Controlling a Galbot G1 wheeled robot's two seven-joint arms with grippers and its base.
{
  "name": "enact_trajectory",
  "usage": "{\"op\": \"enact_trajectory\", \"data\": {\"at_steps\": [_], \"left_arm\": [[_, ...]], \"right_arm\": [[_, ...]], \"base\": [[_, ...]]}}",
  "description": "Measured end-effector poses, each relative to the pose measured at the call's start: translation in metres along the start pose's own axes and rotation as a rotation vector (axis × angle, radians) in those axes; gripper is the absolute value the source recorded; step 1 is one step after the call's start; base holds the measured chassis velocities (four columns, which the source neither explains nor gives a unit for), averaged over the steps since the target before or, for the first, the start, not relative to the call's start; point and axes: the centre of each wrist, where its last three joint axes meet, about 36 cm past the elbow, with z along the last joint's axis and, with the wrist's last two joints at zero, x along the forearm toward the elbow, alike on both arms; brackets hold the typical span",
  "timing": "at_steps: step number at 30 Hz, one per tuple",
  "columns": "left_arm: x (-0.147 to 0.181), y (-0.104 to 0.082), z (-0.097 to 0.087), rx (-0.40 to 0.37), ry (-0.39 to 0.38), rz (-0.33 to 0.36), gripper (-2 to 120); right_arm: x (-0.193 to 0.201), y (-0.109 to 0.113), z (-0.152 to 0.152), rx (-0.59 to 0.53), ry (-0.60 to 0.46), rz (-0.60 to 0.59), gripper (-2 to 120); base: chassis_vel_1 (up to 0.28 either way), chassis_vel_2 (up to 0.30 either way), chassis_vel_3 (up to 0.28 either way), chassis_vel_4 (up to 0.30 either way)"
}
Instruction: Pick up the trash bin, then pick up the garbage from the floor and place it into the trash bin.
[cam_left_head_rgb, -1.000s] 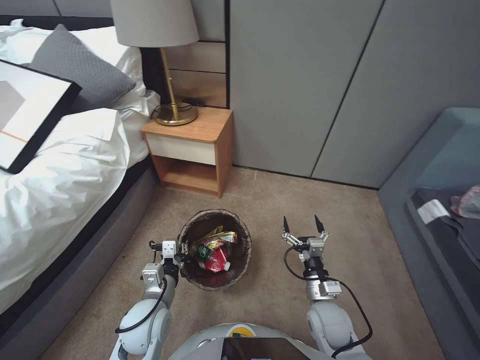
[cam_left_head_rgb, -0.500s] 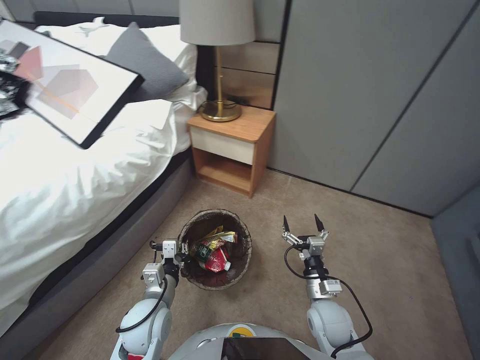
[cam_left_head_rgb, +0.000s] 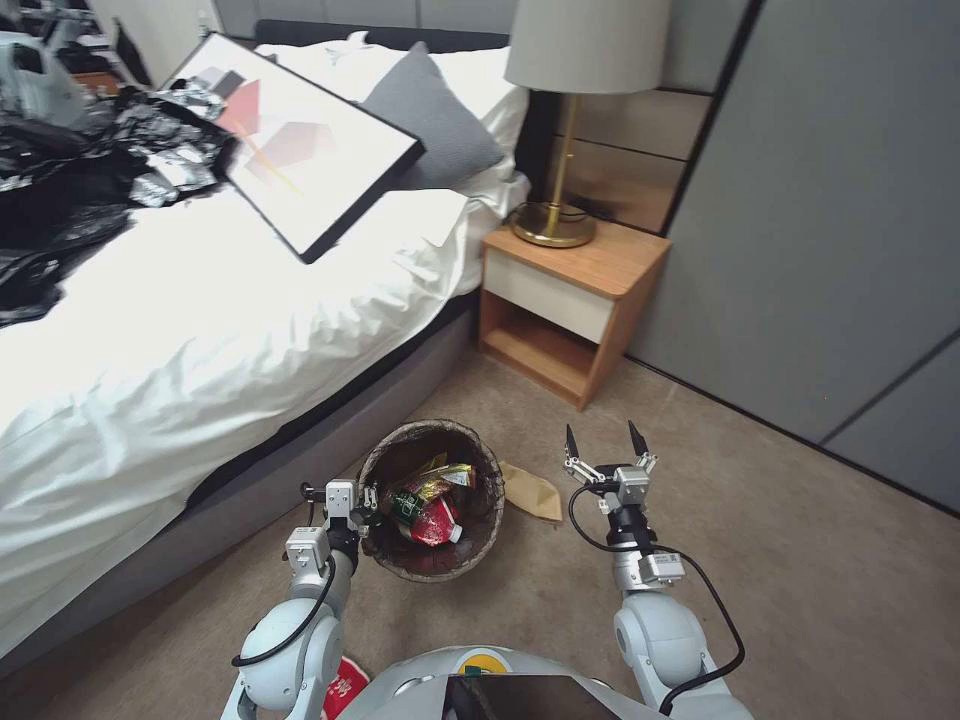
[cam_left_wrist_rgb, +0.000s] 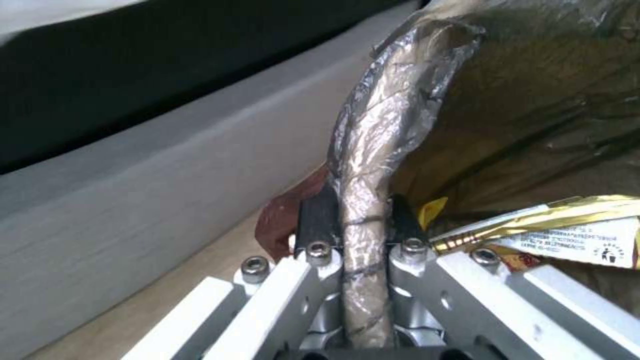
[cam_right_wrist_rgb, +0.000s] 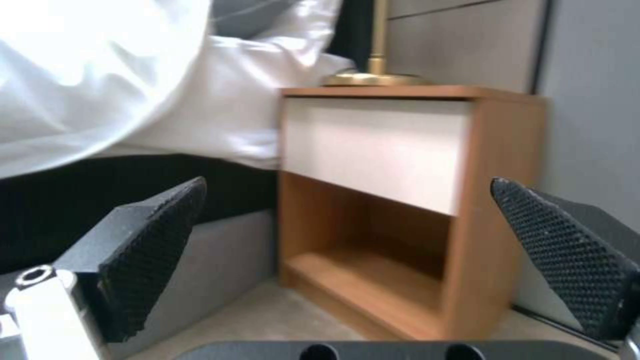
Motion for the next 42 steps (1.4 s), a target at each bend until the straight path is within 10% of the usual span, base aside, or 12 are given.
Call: {"op": "enact_trajectory", "data": {"at_steps": [17, 30, 42], "left_arm": [[-0.002, -0.002, 0.004, 0.0, 0.0, 0.01, 2], [0.001, -0.003, 0.003, -0.002, -0.002, 0.007, 2], [0.001, -0.006, 0.003, -0.015, -0.003, 0.009, 2]], "right_arm": [[-0.01, -0.012, -0.002, 0.064, 0.024, -0.029, 100], [-0.051, -0.093, 0.033, 0.414, 0.485, -0.372, 100], [-0.084, -0.119, 0.084, 0.439, 0.635, -0.5, 100]], "base": [[0.065, 0.067, 0.062, 0.065], [0.0, 0.0, 0.0, 0.0], [0.0, 0.0, 0.0, 0.0]]}}
